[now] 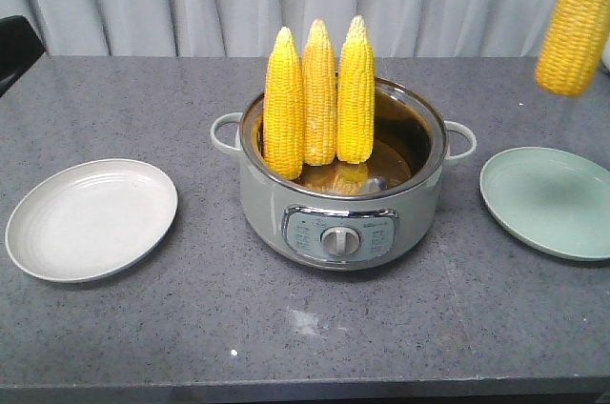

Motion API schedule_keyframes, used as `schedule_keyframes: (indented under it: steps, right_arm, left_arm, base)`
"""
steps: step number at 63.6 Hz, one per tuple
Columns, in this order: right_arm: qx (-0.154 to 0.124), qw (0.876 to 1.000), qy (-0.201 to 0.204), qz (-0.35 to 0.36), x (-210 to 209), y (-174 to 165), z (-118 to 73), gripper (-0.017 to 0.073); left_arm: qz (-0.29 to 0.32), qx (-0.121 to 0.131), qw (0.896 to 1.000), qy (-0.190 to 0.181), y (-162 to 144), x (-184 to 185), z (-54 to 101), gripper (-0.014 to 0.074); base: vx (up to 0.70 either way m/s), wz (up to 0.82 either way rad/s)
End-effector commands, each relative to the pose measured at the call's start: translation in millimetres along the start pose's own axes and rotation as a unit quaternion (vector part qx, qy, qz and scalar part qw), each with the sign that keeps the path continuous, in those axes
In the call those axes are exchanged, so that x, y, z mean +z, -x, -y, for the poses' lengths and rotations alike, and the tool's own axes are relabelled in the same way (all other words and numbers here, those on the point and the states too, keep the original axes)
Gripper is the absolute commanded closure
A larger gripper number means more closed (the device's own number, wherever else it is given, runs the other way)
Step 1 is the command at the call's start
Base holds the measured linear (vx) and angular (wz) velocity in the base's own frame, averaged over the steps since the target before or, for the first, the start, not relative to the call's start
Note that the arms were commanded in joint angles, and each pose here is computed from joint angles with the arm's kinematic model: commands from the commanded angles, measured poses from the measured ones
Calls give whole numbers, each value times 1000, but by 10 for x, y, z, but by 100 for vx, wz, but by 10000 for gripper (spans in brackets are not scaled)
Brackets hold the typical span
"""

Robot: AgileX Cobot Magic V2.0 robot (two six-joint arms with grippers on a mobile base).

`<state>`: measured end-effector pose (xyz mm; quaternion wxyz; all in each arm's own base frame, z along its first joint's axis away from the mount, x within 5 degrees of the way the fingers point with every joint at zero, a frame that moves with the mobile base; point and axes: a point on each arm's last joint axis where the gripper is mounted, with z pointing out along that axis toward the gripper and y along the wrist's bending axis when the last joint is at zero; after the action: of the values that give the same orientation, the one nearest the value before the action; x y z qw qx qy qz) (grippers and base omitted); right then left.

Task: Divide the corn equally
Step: 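Lift the corn cob and lay it on the pale green plate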

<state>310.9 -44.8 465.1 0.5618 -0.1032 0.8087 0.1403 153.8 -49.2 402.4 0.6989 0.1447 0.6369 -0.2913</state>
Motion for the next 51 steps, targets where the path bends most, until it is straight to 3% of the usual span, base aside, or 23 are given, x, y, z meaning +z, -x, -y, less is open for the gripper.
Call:
schedule_keyframes:
  steps: [1,16,28,42,51]
  right_arm:
    - [34,999,-24,-12,-132,-11,210,564]
    - [94,988,-7,-124,322,-482,706,564]
    - [137,976,2,-170,704,-830,984,560]
    - [159,967,3,-201,954,-1115,1177,541]
    - [164,964,4,-207,1001,-1173,1210,461]
  left_arm:
    - [27,-16,999,-11,126,-2,43,81]
    - [27,-16,999,-12,126,-2,45,81]
    - [27,-16,999,-12,126,-2,45,81]
    - [27,-16,999,-12,126,-2,45,81]
    - [27,-16,999,-12,126,-2,45,81]
  base:
    - [0,0]
    - [0,0]
    - [0,0]
    - [0,0]
    - [0,0]
